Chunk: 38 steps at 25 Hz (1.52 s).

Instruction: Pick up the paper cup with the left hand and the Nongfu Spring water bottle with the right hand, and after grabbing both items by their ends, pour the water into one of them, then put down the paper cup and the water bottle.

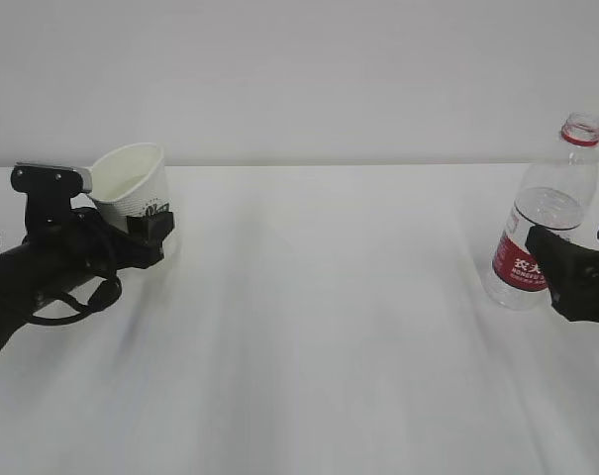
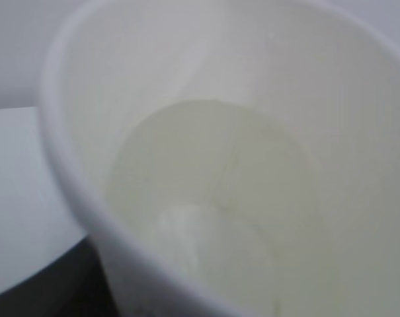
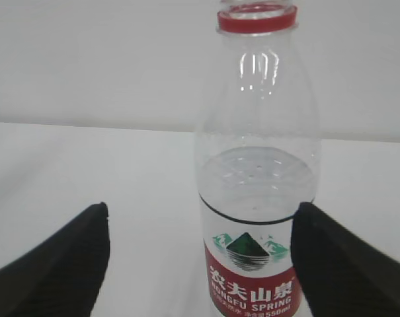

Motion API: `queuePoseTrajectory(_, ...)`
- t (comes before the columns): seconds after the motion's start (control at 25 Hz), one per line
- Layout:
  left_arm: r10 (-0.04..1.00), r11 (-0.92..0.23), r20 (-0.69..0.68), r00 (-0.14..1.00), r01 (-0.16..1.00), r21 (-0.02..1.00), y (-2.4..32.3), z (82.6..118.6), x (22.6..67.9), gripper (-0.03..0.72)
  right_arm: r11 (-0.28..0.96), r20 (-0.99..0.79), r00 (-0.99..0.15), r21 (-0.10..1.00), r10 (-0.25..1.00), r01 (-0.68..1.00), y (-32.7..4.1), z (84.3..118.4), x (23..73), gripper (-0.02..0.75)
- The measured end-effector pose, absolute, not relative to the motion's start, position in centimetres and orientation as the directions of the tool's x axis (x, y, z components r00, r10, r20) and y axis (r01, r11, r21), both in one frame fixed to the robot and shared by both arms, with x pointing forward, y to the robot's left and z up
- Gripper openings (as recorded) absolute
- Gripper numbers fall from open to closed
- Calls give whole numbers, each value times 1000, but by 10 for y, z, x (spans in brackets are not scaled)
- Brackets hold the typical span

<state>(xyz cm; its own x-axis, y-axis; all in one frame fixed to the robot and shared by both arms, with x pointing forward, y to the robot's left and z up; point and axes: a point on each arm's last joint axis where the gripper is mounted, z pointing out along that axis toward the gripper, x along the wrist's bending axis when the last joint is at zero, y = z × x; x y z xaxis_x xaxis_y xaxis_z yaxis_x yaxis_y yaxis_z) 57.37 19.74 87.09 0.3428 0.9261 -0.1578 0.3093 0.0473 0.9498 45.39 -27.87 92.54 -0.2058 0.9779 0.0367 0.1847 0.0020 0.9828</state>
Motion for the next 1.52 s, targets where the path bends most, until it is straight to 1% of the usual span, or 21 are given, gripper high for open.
queuePoseTrajectory(0.12,941,67,-164,296,312,948,206,870,576,492,2,37,-206,983,978,185,-279,925,454,643)
queuePoseTrajectory(0.36,968,49,-125,218,323,945,218,865,571,491,2,37,-206,983,978,185,-279,925,454,643)
queuePoseTrajectory(0.52,972,55,-123,201,314,948,220,865,569,491,2,37,-206,983,978,185,-279,925,454,643)
queuePoseTrajectory(0.96,972,52,-122,200,325,944,221,863,565,491,2,37,-206,983,978,185,-279,925,454,630)
queuePoseTrajectory(1.24,959,16,-105,264,319,948,216,863,564,491,0,38,-205,983,978,185,-279,925,454,629)
queuePoseTrajectory(1.52,954,17,-103,281,295,955,214,862,564,491,0,38,-205,983,978,185,-279,925,454,629)
